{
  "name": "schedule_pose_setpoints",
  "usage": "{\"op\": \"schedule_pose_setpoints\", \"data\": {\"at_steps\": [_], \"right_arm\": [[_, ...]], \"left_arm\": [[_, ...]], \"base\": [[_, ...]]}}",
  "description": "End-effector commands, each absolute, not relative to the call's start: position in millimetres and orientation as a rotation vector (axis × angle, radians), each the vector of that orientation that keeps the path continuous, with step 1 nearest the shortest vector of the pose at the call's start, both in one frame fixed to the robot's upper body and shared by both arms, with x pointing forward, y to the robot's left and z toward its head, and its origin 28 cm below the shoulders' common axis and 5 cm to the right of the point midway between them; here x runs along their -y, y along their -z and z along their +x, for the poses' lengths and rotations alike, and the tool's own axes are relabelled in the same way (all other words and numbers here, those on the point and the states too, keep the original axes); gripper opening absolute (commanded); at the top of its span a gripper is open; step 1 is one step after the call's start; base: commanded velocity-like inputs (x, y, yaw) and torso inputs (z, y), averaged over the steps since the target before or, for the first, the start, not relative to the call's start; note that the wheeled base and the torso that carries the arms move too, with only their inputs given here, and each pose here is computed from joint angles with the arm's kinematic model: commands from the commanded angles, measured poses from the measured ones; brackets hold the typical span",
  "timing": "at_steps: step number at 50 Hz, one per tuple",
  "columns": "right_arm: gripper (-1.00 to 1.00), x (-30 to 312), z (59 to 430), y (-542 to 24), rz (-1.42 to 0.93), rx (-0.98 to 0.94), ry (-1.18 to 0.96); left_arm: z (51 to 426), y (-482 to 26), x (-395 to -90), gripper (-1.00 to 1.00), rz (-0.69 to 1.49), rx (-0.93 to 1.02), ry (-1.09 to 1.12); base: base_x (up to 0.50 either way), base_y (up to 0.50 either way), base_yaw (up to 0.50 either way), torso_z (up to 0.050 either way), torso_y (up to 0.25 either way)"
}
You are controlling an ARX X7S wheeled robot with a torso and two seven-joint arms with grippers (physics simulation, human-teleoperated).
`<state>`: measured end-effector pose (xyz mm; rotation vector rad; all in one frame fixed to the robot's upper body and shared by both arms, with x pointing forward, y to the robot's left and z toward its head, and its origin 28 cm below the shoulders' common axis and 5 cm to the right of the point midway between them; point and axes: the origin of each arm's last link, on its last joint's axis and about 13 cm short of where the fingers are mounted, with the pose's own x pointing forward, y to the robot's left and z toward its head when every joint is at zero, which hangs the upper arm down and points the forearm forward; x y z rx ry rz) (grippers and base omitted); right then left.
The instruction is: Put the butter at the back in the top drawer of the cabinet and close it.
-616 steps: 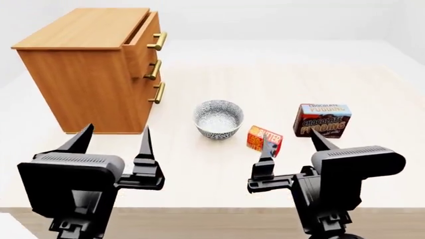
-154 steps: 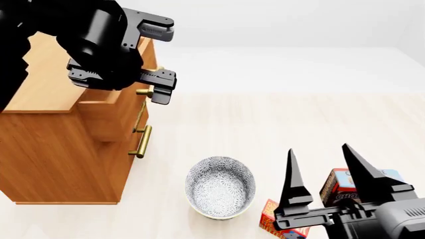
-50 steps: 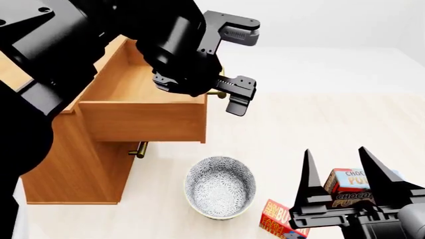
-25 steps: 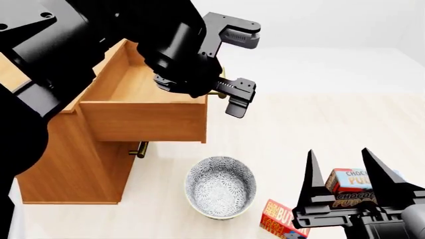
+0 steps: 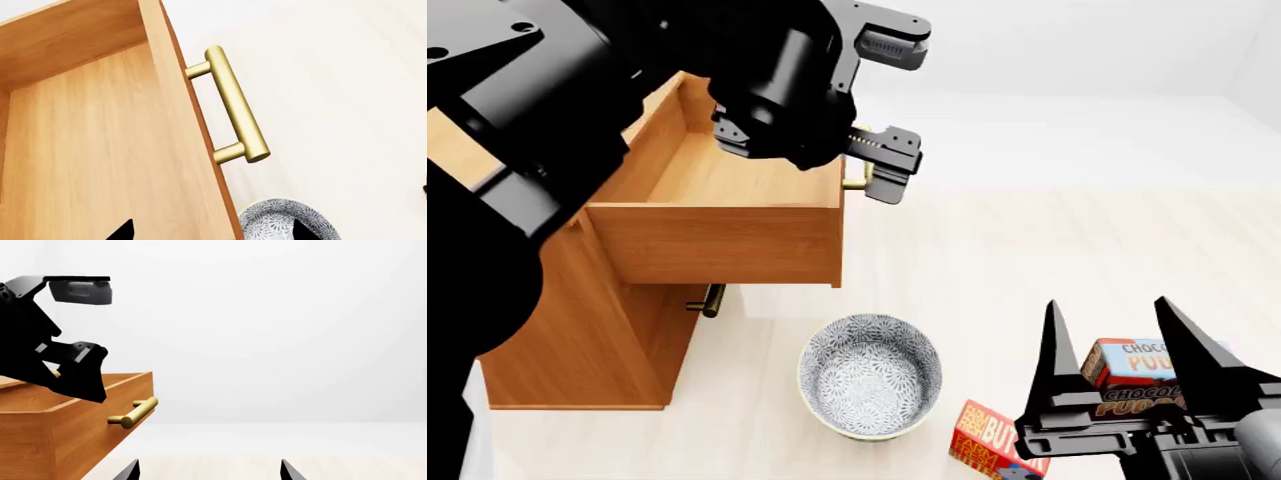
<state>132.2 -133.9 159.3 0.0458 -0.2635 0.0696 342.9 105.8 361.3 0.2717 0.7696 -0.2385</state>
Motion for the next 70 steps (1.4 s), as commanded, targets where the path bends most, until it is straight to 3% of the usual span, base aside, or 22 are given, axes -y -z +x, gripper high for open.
{"op": "schedule_pose_setpoints", "data": {"at_steps": [1,10,24,37,56,70], "right_arm": [[1.00,133.1,132.2,-160.3,0.042,0.264,-0.071],[1.00,130.8,131.7,-161.3,0.033,0.264,-0.075],[1.00,124.4,129.2,-164.8,0.006,0.265,-0.086],[1.00,118.9,125.6,-169.3,-0.007,0.266,-0.080],[1.00,129.5,135.4,-186.7,-0.081,0.193,-0.094],[1.00,152.5,140.6,-225.4,-0.262,0.039,-0.142]], "left_arm": [[346.3,-370.0,-108.5,1.00,0.257,-0.711,0.172],[339.1,-399.8,-108.9,1.00,0.192,-0.617,0.265],[302.3,-425.9,-135.3,1.00,0.058,-0.487,0.420],[236.1,-435.2,-169.8,1.00,0.003,-0.223,0.611],[161.6,-380.0,-214.0,1.00,-0.019,-0.042,0.803],[148.8,-339.4,-233.7,1.00,-0.014,-0.009,0.825]], "base": [[0.00,0.00,0.00,0.000,0.000],[0.00,0.00,0.00,0.000,0.000],[0.00,0.00,0.00,0.000,0.000],[0.00,0.00,0.00,0.000,0.000],[0.00,0.00,0.00,0.000,0.000],[0.00,0.00,0.00,0.000,0.000]]}}
